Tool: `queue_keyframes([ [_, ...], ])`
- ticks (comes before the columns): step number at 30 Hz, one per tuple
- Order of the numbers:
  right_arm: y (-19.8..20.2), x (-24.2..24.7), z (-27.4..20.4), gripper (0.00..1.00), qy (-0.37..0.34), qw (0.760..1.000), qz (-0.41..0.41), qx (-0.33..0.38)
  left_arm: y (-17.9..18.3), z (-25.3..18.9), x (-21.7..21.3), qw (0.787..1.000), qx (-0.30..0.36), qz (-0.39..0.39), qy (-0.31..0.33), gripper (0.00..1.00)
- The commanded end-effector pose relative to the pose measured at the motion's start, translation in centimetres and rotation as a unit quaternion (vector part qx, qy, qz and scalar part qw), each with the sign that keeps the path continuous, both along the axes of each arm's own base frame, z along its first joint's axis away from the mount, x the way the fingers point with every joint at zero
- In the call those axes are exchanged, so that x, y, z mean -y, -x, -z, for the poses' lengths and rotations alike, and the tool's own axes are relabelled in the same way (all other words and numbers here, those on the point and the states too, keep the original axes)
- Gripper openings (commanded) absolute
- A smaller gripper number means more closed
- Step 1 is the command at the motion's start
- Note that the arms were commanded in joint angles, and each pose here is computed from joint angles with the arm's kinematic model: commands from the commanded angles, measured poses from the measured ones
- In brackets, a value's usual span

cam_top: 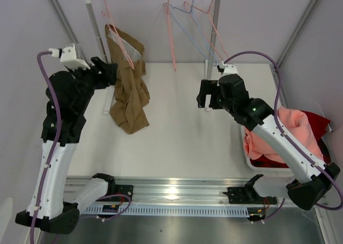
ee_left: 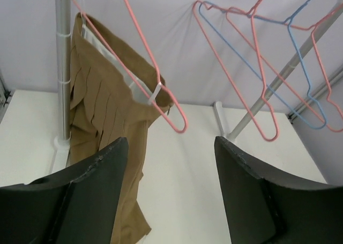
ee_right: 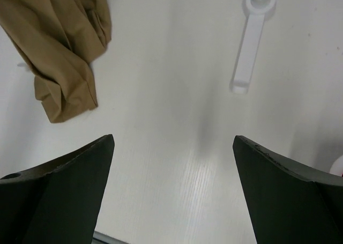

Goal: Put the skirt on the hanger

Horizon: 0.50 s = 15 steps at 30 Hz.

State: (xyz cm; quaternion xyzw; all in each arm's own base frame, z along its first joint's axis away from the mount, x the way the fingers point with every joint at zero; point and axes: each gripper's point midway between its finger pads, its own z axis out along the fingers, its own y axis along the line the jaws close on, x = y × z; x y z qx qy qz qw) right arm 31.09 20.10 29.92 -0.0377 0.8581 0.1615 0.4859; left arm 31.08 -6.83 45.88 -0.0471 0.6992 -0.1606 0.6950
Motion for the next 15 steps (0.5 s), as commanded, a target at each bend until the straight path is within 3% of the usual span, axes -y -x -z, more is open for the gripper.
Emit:
queue_keyframes([
  [1, 0.7, 0.2, -0.8, 0.99, -0.031, 0.999, 0.0, 0.01, 0.9, 2.1, -0.4, 1.0, -0.02, -0.006, -0.012, 0.71],
  [4, 0.6, -0.2, 0.0, 0.99, -0.031, 1.0, -0.005, 0.001, 2.2, 3.5, -0.5, 0.999, -0.036, -0.002, -0.012, 0.72],
  [12, -0.4, -0.1, 3.4, 0.99, -0.002, 1.0, 0.007, -0.02, 4.5, 12.7, 1.9, 0.991, -0.116, 0.069, 0.01, 0.7],
  [15, -0.3, 0.2, 4.1, 0.99, 0.003, 1.0, 0.011, -0.025, 5.3, 13.5, 2.3, 0.989, -0.12, 0.084, 0.017, 0.7],
])
